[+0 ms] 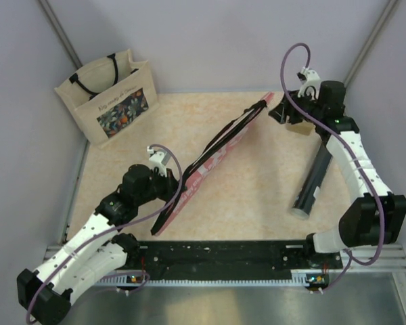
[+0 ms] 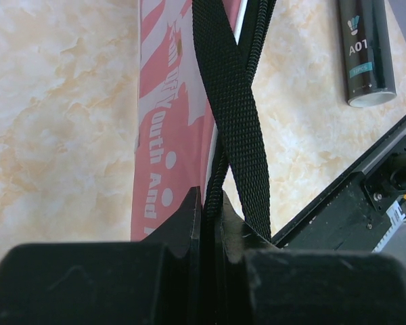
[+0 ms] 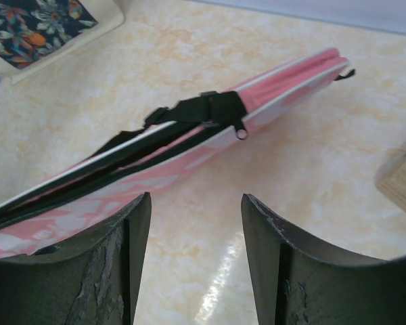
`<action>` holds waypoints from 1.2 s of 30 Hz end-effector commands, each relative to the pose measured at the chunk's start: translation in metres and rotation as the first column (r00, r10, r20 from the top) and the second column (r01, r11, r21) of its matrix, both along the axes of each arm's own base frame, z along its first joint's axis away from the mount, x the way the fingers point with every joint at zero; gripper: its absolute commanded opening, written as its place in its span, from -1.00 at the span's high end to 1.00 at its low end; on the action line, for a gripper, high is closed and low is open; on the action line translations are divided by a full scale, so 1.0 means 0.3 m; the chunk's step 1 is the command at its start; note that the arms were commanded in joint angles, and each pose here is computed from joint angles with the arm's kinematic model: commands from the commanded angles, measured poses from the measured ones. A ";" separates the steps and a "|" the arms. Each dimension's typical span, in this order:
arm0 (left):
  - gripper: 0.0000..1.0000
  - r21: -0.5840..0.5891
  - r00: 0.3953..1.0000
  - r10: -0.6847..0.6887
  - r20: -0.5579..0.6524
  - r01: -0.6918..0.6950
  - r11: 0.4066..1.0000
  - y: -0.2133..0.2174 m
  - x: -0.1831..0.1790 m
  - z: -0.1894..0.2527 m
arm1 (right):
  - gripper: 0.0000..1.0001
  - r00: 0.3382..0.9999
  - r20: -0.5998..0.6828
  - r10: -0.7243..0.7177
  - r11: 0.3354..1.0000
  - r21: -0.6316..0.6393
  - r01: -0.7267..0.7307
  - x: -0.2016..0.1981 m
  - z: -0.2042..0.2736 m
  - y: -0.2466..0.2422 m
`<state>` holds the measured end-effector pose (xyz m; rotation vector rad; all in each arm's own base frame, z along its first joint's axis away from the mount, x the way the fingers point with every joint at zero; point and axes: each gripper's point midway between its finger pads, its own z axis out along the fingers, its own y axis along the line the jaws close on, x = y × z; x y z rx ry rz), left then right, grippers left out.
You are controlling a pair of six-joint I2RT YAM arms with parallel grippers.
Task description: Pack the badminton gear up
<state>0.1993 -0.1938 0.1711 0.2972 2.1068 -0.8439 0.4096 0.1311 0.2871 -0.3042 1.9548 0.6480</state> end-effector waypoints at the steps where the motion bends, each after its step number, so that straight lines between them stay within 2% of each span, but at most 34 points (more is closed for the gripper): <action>1: 1.00 -0.071 0.990 -0.041 0.138 0.051 0.996 -0.032 0.022 0.142 | -0.12 0.981 0.150 0.121 0.990 -0.089 -0.109 0.023 0.024 -0.058; 6: 1.00 -0.067 0.988 -0.054 0.144 0.065 0.996 -0.035 0.018 0.152 | -0.13 0.965 0.193 0.178 0.967 -0.214 -0.136 0.065 -0.037 -0.096; 10: 1.00 -0.068 0.988 -0.056 0.147 0.067 0.995 -0.035 0.017 0.157 | -0.15 0.951 0.203 0.233 0.950 -0.256 -0.179 0.077 -0.065 -0.090; 17: 1.00 -0.063 0.987 -0.056 0.151 0.066 0.996 -0.031 0.017 0.162 | -0.16 0.953 0.174 0.250 0.950 -0.235 -0.206 0.112 -0.094 -0.078; 23: 1.00 -0.063 0.986 -0.058 0.159 0.069 0.996 -0.031 0.016 0.167 | -0.08 0.957 0.131 0.259 0.954 -0.192 -0.231 0.154 -0.134 -0.062; 36: 1.00 -0.061 0.984 -0.067 0.162 0.078 0.995 -0.034 0.015 0.167 | 0.04 0.938 0.187 0.293 0.954 -0.116 -0.276 0.187 -0.104 -0.019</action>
